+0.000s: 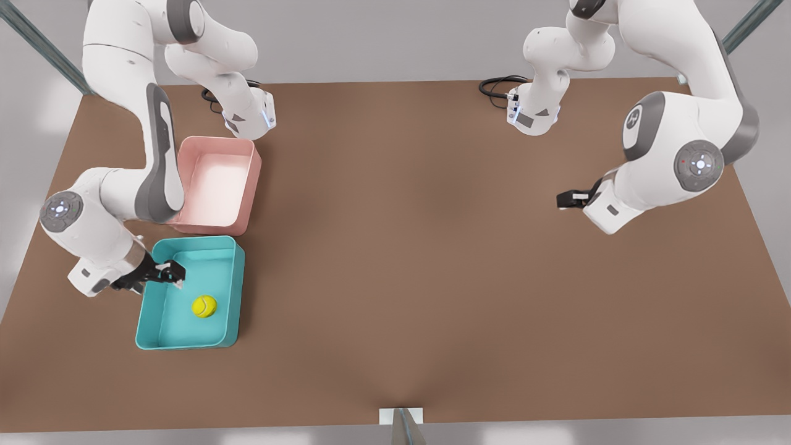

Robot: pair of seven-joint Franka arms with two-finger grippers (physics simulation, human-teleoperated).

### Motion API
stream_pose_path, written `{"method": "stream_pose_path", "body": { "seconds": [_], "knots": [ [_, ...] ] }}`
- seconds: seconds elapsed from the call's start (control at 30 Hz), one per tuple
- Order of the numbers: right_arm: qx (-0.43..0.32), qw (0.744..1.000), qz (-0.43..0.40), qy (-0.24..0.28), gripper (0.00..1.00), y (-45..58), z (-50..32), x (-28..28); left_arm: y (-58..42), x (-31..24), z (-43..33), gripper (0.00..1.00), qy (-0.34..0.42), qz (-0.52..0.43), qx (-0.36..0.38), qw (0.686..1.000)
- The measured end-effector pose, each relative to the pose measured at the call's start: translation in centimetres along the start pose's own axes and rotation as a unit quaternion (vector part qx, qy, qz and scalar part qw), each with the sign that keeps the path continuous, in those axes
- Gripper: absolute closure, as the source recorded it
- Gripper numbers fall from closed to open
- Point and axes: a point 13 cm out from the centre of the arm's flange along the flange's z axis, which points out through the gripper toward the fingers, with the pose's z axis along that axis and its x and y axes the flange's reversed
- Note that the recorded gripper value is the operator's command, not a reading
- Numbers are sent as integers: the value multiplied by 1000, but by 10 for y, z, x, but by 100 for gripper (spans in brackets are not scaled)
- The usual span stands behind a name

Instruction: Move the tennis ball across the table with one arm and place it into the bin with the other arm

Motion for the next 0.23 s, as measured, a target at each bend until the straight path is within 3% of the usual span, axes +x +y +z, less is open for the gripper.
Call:
{"method": "stream_pose_path", "body": {
  "seconds": [0.1, 0.23],
  "knots": [
    [6, 1000, -16, 23, 0, 14, -84, 26, 1, 2, 3, 0, 8, -1, -2, 1000],
    [6, 996, -6, 88, 0, 16, -98, 67, 3, 5, 5, 0, 17, -2, -4, 1000]
  ]
}}
